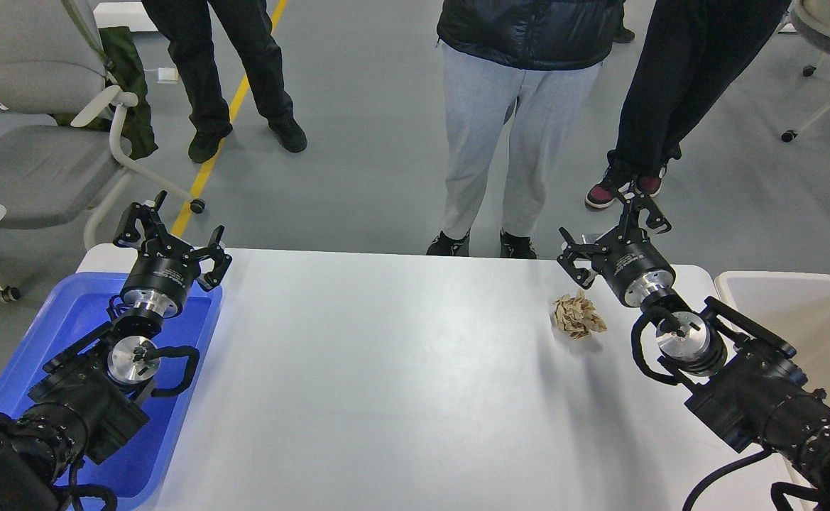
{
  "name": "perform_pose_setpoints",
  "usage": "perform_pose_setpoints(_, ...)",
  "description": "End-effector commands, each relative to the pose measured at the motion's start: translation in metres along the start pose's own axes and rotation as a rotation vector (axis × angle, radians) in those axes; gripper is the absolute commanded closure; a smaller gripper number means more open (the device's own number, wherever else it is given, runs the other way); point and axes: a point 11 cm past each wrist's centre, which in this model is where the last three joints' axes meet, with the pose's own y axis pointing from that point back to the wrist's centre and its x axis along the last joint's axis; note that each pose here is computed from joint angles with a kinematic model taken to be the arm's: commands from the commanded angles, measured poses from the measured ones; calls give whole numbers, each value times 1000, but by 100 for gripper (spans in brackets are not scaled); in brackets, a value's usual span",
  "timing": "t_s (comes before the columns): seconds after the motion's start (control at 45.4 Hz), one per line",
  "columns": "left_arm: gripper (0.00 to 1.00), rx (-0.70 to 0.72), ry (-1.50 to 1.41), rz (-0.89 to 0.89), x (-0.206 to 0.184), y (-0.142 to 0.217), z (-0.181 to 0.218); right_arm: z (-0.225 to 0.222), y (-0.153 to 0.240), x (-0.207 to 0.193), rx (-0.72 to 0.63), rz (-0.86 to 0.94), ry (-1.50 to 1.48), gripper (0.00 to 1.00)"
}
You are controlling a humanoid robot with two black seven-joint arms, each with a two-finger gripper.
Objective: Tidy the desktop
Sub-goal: 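Move the right gripper forward toward the crumpled tan paper, then lower the right gripper onto the crumpled tan paper and close it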
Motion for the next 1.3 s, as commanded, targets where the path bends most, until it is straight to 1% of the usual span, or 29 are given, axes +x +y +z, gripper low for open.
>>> perform_pose_setpoints(0.0,0,3,-4,-2,0,0,-1,0,0,0,-1,0,3,0)
perform_pose_setpoints(0.286,0,-6,-1,2,0,0,1,3,0,-5,-23,-24,46,0)
perform_pose_setpoints(0.485,0,-5,-1,0,0,0,1,0,-5,-18,-27,-64,88,0)
perform_pose_setpoints(0.573,0,-6,-1,2,1,0,1,-6,-11,-32,-29,-100,147,0)
perform_pose_setpoints(0.991,0,-6,-1,2,1,0,1,-18,-29,-93,-138,-294,660,0)
perform_pose_setpoints(1.189,0,-4,-1,2,1,0,0,-16,-32,-103,-252,-391,1130,0)
perform_pose_setpoints(1.278,0,-6,-1,3,1,0,1,-15,-31,-95,-327,-427,1408,0)
